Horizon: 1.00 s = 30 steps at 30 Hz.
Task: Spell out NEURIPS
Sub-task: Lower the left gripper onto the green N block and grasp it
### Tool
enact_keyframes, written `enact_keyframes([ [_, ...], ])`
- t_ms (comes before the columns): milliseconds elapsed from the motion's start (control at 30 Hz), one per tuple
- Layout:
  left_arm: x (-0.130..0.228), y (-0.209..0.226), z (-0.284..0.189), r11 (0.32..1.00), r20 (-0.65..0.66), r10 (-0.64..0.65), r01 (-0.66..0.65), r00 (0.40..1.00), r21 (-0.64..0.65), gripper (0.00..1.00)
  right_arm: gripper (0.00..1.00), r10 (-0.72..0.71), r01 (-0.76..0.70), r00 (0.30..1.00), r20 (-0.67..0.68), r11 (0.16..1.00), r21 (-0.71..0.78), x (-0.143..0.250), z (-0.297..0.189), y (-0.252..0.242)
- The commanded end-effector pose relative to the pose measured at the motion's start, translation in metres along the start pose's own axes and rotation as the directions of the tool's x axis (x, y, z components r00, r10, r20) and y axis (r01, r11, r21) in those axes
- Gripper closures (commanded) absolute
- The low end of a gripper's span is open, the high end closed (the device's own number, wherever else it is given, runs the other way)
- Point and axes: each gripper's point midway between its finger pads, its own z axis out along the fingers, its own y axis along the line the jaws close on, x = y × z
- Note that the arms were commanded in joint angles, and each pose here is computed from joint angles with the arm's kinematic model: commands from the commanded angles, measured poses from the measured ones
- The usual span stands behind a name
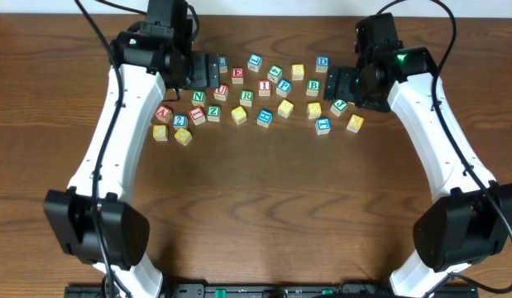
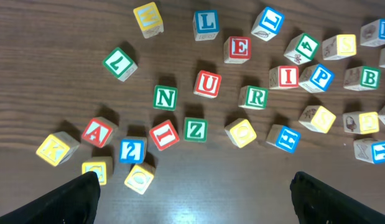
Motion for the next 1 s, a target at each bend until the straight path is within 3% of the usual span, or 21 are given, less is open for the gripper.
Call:
enact_keyframes([
  [0,-0.001,0.001,0.021,1.0,-0.022,0.025,-0.026,0.999,-0.01,0.04,0.06,-0.011,0.011,1.0,0.016,1.0,0.011,-0.005,-0.003,-0.002],
  [133,-0.003,0.003,0.049,0.993,-0.044,0.117,-0.117,0.992,-0.011,0.09,0.06,-0.011,0.011,1.0,0.015,1.0,0.011,-0.005,-0.003,-0.002],
  [333,-0.003,0.024,0.089,0.985,-0.077,0.122,-0.13,0.99,-0.111,0.28,0.06,-0.011,0.011,1.0,-0.002,1.0,0.019,-0.001,-0.003,-0.004],
  [767,0.007,0.036,0.128,0.983,-0.132,0.107,-0.125,0.985,-0.132,0.29,0.05,-0.011,0.011,1.0,-0.008,1.0,0.021,0.001,-0.003,-0.004],
  [967,0.015,0.042,0.15,0.982,-0.167,0.116,-0.138,0.979,-0.132,0.37,0.06,-0.011,0.011,1.0,-0.01,1.0,0.022,0.001,-0.003,-0.004],
])
